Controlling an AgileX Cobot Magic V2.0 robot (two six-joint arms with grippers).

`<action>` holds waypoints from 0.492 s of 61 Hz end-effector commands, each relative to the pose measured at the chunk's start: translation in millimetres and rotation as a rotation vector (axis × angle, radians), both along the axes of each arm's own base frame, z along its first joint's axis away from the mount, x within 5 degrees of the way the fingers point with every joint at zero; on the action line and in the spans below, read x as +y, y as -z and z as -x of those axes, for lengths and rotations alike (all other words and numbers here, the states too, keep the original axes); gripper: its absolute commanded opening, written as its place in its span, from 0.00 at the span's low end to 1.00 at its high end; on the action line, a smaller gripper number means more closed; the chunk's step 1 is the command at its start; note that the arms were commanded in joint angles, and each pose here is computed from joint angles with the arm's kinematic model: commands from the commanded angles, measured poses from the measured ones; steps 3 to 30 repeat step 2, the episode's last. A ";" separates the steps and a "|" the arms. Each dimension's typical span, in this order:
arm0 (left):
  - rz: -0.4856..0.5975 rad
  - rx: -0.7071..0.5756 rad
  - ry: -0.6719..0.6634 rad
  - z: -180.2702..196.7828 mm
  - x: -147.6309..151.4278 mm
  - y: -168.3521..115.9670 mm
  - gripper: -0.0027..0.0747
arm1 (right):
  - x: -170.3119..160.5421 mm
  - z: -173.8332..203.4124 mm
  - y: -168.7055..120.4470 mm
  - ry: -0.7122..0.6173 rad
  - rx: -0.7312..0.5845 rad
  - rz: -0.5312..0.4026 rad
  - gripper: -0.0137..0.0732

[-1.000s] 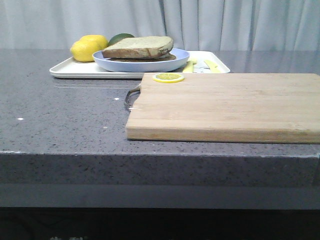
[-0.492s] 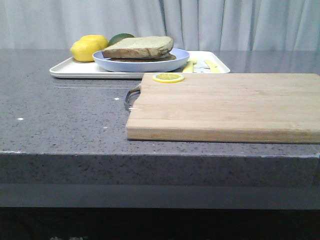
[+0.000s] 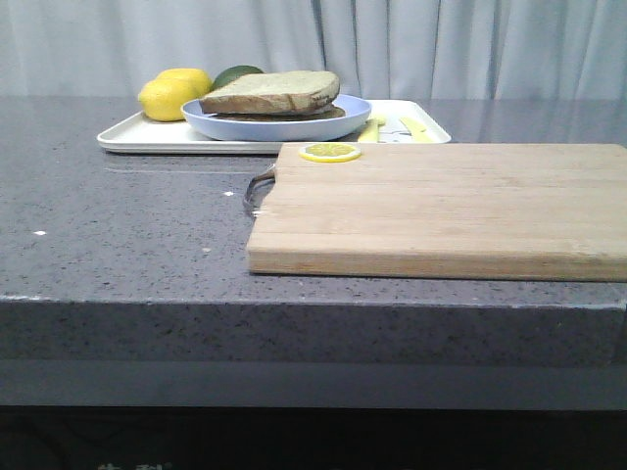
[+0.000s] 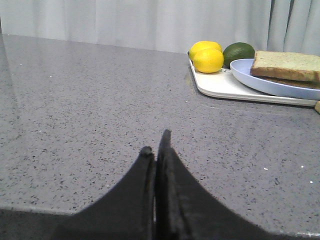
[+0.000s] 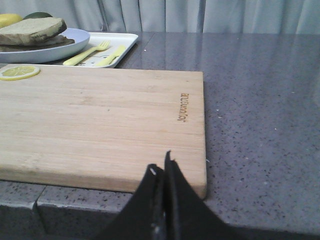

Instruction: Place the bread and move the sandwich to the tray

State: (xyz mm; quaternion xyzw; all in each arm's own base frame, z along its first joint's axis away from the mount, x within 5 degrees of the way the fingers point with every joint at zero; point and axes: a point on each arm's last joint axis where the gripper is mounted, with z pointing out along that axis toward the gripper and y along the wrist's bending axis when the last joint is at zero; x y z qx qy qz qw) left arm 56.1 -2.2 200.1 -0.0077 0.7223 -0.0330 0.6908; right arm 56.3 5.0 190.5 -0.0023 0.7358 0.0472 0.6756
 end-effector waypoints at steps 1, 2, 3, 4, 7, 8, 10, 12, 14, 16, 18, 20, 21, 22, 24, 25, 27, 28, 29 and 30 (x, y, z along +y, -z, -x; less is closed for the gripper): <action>0.019 -0.100 -0.003 1.3 0.3 -5.8 0.01 | -1.2 1.4 -9.1 0.013 -0.096 0.001 0.07; 0.019 -0.100 -0.003 1.3 0.3 -5.8 0.01 | -1.2 1.4 -9.1 0.013 -0.096 0.001 0.07; 0.019 -0.100 -0.003 1.3 0.3 -5.8 0.01 | -1.2 1.4 -9.1 0.013 -0.096 0.001 0.07; 0.019 -0.100 -0.003 1.3 0.3 -5.8 0.01 | -1.2 1.4 -9.1 0.013 -0.096 0.001 0.07; 0.019 -0.100 -0.003 1.3 0.3 -5.8 0.01 | -1.2 1.4 -9.1 0.013 -0.096 0.001 0.07; 0.019 -0.100 -0.003 1.3 0.3 -5.8 0.01 | -1.2 1.4 -9.1 0.013 -0.096 0.001 0.07; 0.019 -0.100 -0.003 1.3 0.3 -5.8 0.01 | -1.2 1.4 -9.1 0.013 -0.096 0.001 0.07; 0.019 -0.100 -0.003 1.3 0.3 -5.8 0.01 | -1.2 1.4 -9.1 0.013 -0.096 0.001 0.07; 0.019 -0.100 -0.003 1.3 0.3 -5.8 0.01 | -1.2 1.4 -9.1 0.013 -0.096 0.001 0.07; 0.019 -0.100 -0.003 1.3 0.3 -5.8 0.01 | -1.2 1.4 -9.1 0.013 -0.096 0.001 0.07; 0.019 -0.100 -0.003 1.3 0.3 -5.8 0.01 | -1.2 1.4 -9.1 0.013 -0.096 0.001 0.07; 0.019 -0.100 -0.003 1.3 0.3 -5.8 0.01 | -1.2 1.4 -9.1 0.013 -0.096 0.001 0.07; 0.019 -0.100 -0.003 1.3 0.3 -5.8 0.01 | -1.2 1.4 -9.1 0.013 -0.096 0.001 0.07; 0.019 -0.100 -0.003 1.3 0.3 -5.8 0.01 | -1.2 1.4 -9.1 0.013 -0.096 0.001 0.07; 0.019 -0.100 -0.003 1.3 0.3 -5.8 0.01 | -1.2 1.4 -9.1 0.013 -0.096 0.001 0.07; 0.019 -0.100 -0.003 1.3 0.3 -5.8 0.01 | -1.2 1.4 -9.1 0.013 -0.096 0.001 0.07; 0.019 -0.100 -0.003 1.3 0.3 -5.8 0.01 | -1.2 1.4 -9.1 0.013 -0.096 0.001 0.07; 0.019 -0.100 -0.003 1.3 0.3 -5.8 0.01 | -1.2 1.4 -9.1 0.013 -0.096 0.001 0.07; 0.019 -0.100 -0.003 1.3 0.3 -5.8 0.01 | -1.2 1.4 -9.1 0.013 -0.096 0.001 0.07; 0.019 -0.100 -0.003 1.3 0.3 -5.8 0.01 | -1.2 1.4 -9.1 0.013 -0.096 0.001 0.07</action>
